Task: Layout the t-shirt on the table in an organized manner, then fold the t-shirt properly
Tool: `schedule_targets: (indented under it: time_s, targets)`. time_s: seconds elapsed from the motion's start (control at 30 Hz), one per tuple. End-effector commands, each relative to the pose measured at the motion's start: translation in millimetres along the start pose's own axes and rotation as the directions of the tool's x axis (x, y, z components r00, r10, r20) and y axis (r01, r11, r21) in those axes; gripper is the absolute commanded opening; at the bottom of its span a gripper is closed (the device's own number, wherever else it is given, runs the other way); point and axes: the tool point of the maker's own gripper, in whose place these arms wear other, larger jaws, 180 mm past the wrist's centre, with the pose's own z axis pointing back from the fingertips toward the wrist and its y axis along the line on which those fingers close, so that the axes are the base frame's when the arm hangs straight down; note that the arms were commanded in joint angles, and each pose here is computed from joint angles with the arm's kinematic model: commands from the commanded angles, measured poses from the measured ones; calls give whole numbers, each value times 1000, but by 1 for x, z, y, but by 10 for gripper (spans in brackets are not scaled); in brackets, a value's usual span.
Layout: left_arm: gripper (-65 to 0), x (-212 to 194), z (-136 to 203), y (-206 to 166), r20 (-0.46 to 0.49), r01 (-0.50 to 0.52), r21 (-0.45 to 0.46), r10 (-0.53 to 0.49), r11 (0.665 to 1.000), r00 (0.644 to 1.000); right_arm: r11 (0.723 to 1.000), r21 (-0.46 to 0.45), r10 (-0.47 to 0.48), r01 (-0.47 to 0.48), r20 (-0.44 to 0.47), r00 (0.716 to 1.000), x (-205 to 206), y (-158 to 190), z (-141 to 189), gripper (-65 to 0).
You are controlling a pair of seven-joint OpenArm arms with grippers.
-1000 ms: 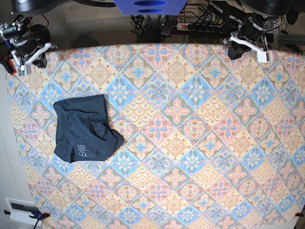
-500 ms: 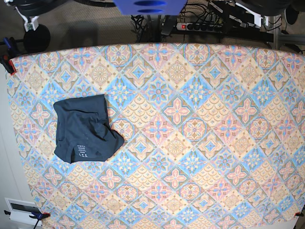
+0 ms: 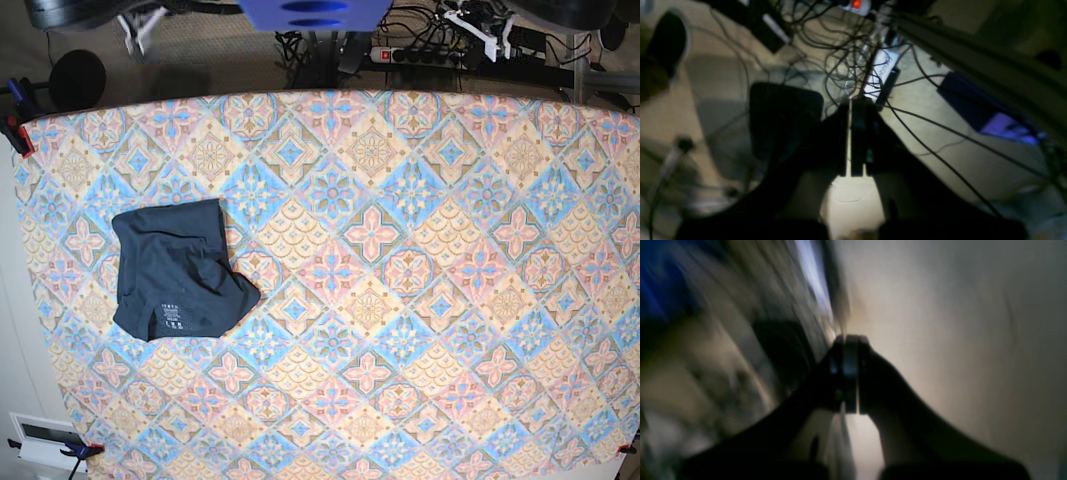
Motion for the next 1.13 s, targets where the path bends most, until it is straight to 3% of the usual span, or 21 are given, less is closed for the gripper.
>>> schedule_targets:
  time_s: [0.0,0.1,0.37,0.6,0.67,0.8,0.97,1.1]
  targets:
    - [-650,-4,-6,-2,-4,29,-3,-29,1000,1000,999,-33,-14,10,-128,992,-44,-12,3,-643]
    - [-650,-18,-31,-12,-16,98,-14,-98,995,995,999,-12,-43,42,-91,995,-40,-6,-16,-643]
    - [-650,-53,-76,-34,-26,144,-41,-145,989,989,982,64,-181,179,30,983,-23,17,-48,-643]
    - [-650,-41,-94,-78,55,227,-105,-222,968,974,967,112,-243,228,141,960,9,32,-62,-640]
    - [-650,-36,-97,-89,65,249,-125,-242,961,968,964,120,-254,238,140,957,13,36,-66,-639]
    - [-650,-31,-101,-112,80,269,-160,-259,950,962,964,51,-265,261,135,955,11,26,-70,-639]
    - [-650,-28,-101,-121,90,256,-171,-243,951,966,983,67,-176,171,82,981,7,39,-76,-639]
    - [-650,-18,-105,-142,113,253,-197,-234,947,966,985,79,-157,152,66,985,4,45,-78,-639]
